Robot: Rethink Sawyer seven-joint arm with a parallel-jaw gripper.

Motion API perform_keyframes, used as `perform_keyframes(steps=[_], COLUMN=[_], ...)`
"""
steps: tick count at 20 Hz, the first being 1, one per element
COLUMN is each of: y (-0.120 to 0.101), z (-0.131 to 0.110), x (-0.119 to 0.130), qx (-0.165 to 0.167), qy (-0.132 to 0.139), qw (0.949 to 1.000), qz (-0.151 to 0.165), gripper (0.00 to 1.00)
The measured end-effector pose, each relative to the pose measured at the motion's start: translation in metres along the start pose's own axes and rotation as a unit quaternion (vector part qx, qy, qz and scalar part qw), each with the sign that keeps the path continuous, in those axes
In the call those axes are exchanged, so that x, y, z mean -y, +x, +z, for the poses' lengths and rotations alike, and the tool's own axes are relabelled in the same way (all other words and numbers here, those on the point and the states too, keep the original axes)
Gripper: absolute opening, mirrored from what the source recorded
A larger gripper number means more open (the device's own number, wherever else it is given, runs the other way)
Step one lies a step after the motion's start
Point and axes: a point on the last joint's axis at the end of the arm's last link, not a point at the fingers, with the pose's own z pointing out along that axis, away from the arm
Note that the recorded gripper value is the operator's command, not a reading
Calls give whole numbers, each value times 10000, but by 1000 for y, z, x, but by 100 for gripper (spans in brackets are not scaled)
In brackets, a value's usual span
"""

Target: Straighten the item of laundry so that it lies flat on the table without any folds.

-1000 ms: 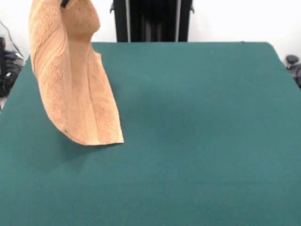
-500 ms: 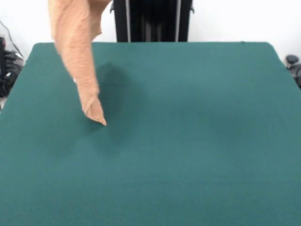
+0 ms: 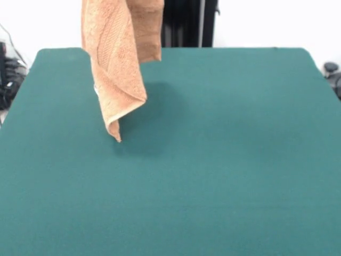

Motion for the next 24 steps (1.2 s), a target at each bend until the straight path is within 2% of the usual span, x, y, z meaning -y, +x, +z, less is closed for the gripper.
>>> perform_keyframes(steps=[11, 15, 17, 19, 20, 21, 22, 23, 24], y=[6, 10, 8, 2, -3, -6, -11, -12, -12], z=[-6, 1, 13, 32, 53, 63, 98, 110, 127], x=[10, 13, 17, 24, 27, 28, 30, 30, 31], qx=[-56, -128, -113, -78, -54, -55, -45, -43, -52], qy=[107, 156, 24, -322, -712, -906, -1487, -1710, -1986], qw=[9998, 9997, 9995, 9978, 9935, 9904, 9779, 9720, 9636], qz=[145, 154, 283, 580, 886, 1045, 1467, 1610, 1792], gripper=[0, 0, 0, 0, 0, 0, 0, 0, 0])
